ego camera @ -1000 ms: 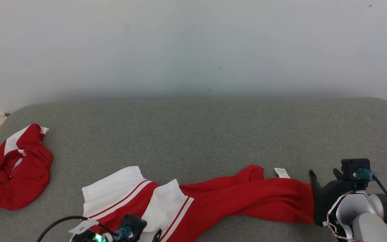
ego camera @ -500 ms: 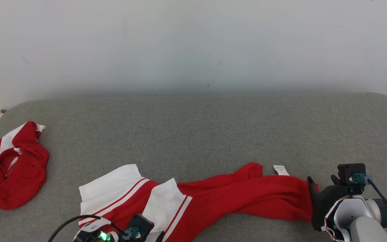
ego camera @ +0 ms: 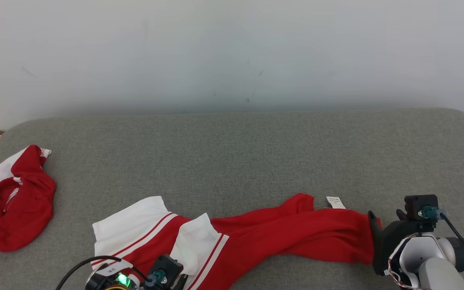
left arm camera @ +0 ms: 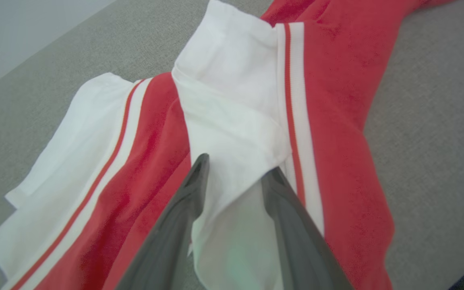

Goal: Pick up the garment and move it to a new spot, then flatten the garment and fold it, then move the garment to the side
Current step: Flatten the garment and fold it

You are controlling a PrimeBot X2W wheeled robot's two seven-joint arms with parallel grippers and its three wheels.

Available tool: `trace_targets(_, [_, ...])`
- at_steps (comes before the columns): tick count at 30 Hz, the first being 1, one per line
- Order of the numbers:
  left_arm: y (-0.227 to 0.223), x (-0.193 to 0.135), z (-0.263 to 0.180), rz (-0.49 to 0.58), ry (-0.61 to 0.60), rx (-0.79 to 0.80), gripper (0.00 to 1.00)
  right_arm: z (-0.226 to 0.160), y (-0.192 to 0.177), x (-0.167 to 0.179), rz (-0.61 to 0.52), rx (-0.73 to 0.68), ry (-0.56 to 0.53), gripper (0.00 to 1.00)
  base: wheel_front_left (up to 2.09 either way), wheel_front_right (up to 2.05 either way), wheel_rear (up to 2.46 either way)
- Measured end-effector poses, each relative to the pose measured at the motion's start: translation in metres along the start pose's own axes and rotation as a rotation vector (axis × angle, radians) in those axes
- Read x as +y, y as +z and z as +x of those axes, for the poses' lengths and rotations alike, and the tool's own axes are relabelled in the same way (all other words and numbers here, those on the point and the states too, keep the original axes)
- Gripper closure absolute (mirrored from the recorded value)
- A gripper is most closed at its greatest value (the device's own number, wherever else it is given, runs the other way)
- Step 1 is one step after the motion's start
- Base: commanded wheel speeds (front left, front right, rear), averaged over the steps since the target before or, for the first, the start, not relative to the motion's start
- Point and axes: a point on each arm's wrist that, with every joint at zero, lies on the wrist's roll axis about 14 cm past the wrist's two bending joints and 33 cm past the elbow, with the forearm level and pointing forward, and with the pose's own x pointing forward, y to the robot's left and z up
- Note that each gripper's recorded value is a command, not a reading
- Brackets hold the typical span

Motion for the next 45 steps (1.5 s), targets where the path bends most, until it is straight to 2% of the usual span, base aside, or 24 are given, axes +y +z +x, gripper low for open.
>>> trace_targets(4, [0.013, -0.005, 0.007, 0.001, -0.009, -0.046, 0.75, 0.001, -0.003, 0.001, 0.0, 0.013, 0.0, 0.0, 0.0, 0.0, 0.0])
trace_targets(6, [0.021, -0.004, 0.009, 0.005, -0.008, -0.076, 0.68, 0.002, -0.006, -0.002, -0.002, 0.034, -0.009, 0.0, 0.0, 0.0, 0.0])
trace_targets(7, [0.023, -0.005, 0.009, 0.005, -0.008, -0.082, 0.55, 0.003, -0.006, -0.003, 0.001, 0.039, -0.012, 0.0, 0.0, 0.0, 0.0])
trace_targets(8, [0.024, -0.005, 0.01, 0.004, -0.007, -0.086, 0.51, 0.003, -0.007, -0.004, 0.0, 0.048, -0.014, 0.0, 0.0, 0.0, 0.0])
trace_targets(9, [0.026, -0.006, 0.01, 0.003, -0.008, -0.091, 0.42, 0.004, -0.009, -0.004, 0.002, 0.059, -0.015, 0.0, 0.0, 0.0, 0.0])
trace_targets(10, [0.027, -0.007, 0.01, 0.0, -0.011, -0.095, 0.4, 0.006, -0.01, -0.003, 0.003, 0.074, -0.013, 0.0, 0.0, 0.0, 0.0])
trace_targets(12, [0.026, -0.008, 0.011, -0.004, -0.014, -0.096, 0.54, 0.01, -0.009, 0.0, 0.004, 0.093, -0.005, 0.0, 0.0, 0.0, 0.0])
trace_targets(13, [0.026, -0.008, 0.011, -0.009, -0.015, -0.094, 0.77, 0.013, -0.008, 0.001, 0.009, 0.104, 0.0, 0.0, 0.0, 0.0, 0.0])
trace_targets(14, [0.025, -0.008, 0.012, -0.013, -0.016, -0.092, 0.91, 0.016, -0.009, 0.004, 0.016, 0.122, 0.007, 0.0, 0.0, 0.0, 0.0])
trace_targets(15, [0.025, -0.007, 0.012, -0.015, -0.016, -0.09, 1.0, 0.019, -0.01, 0.006, 0.024, 0.138, 0.014, 0.0, 0.0, 0.0, 0.0])
trace_targets(20, [0.026, -0.002, 0.016, -0.029, -0.012, -0.087, 1.0, 0.03, -0.029, -0.005, 0.081, 0.276, -0.012, 0.0, 0.0, 0.0, 0.0])
trace_targets(24, [0.024, -0.002, 0.016, -0.048, -0.01, -0.082, 1.0, 0.04, -0.022, -0.016, 0.098, 0.279, -0.052, 0.0, 0.0, 0.0, 0.0])
trace_targets(36, [0.017, 0.003, 0.015, -0.085, 0.004, -0.062, 1.0, 0.046, -0.044, 0.007, 0.104, 0.376, -0.019, 0.0, 0.0, 0.0, 0.0])
trace_targets(37, [0.017, 0.003, 0.015, -0.086, 0.005, -0.062, 1.0, 0.046, -0.045, 0.008, 0.101, 0.38, -0.015, 0.15, 0.0, 0.0, 0.0])
trace_targets(38, [0.017, 0.004, 0.015, -0.088, 0.005, -0.06, 1.0, 0.046, -0.045, 0.009, 0.098, 0.383, -0.012, 0.76, 0.0, 0.0, 0.0])
trace_targets(39, [0.017, 0.004, 0.015, -0.09, 0.005, -0.06, 1.0, 0.047, -0.044, 0.011, 0.094, 0.383, -0.008, 0.94, 0.0, 0.0, 0.0])
trace_targets(40, [0.018, 0.006, 0.015, -0.093, 0.016, -0.062, 1.0, 0.047, -0.043, 0.015, 0.083, 0.382, 0.002, 1.0, 0.0, 0.0, 0.0])
trace_targets(45, [0.046, 0.029, 0.01, -0.143, 0.1, -0.183, 1.0, 0.048, -0.029, 0.016, 0.071, 0.326, 0.005, 1.0, 0.0, 0.0, 0.0])
